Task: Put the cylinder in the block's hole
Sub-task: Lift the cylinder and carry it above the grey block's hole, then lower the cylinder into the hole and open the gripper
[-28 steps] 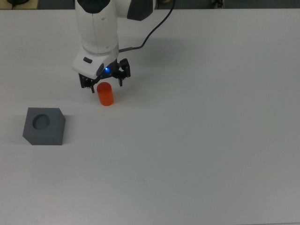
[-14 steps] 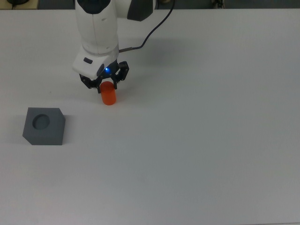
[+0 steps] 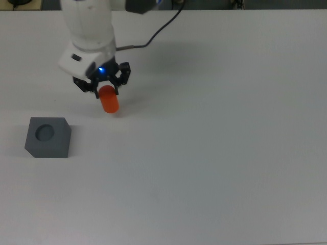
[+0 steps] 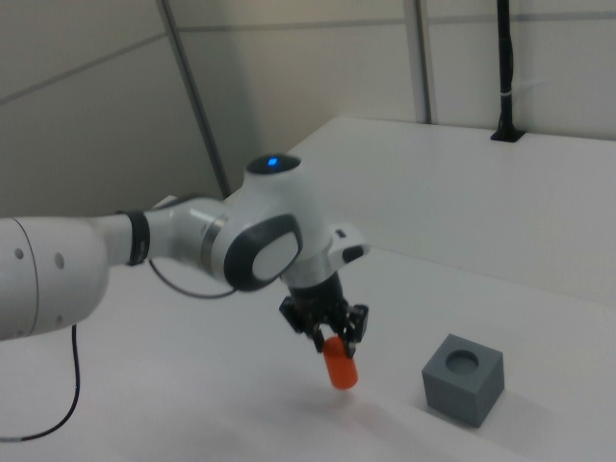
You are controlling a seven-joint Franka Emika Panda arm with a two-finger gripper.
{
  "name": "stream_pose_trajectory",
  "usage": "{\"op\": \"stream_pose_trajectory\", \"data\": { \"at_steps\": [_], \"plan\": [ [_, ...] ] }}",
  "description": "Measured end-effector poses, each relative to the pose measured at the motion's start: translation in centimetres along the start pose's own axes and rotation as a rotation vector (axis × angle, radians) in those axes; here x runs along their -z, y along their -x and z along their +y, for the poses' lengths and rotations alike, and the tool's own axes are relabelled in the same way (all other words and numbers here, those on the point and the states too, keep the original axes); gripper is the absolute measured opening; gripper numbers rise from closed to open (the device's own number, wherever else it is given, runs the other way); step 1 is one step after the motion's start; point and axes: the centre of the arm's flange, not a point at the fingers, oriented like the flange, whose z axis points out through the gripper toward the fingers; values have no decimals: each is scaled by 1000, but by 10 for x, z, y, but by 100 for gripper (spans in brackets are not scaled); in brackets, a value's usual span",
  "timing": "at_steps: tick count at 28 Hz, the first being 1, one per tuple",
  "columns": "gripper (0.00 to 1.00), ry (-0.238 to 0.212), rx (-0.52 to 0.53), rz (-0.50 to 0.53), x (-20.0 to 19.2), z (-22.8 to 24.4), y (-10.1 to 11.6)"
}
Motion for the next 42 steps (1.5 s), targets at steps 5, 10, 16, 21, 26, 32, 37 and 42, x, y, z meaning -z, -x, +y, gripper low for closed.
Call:
{"op": "stream_pose_trajectory", "data": {
  "at_steps": [5,10,16,21,26,32,37,42],
  "plan": [
    [51,-19,-85,1,57,44,1],
    [51,-16,-142,22,79,76,-2],
    [51,8,-211,15,67,108,-7],
    [51,19,-274,84,51,132,-22],
    [51,39,-298,119,31,144,-32],
    [51,48,-306,121,20,151,-33],
    [51,50,-313,119,19,156,-31],
    [51,51,-320,118,19,160,-29]
  ]
}}
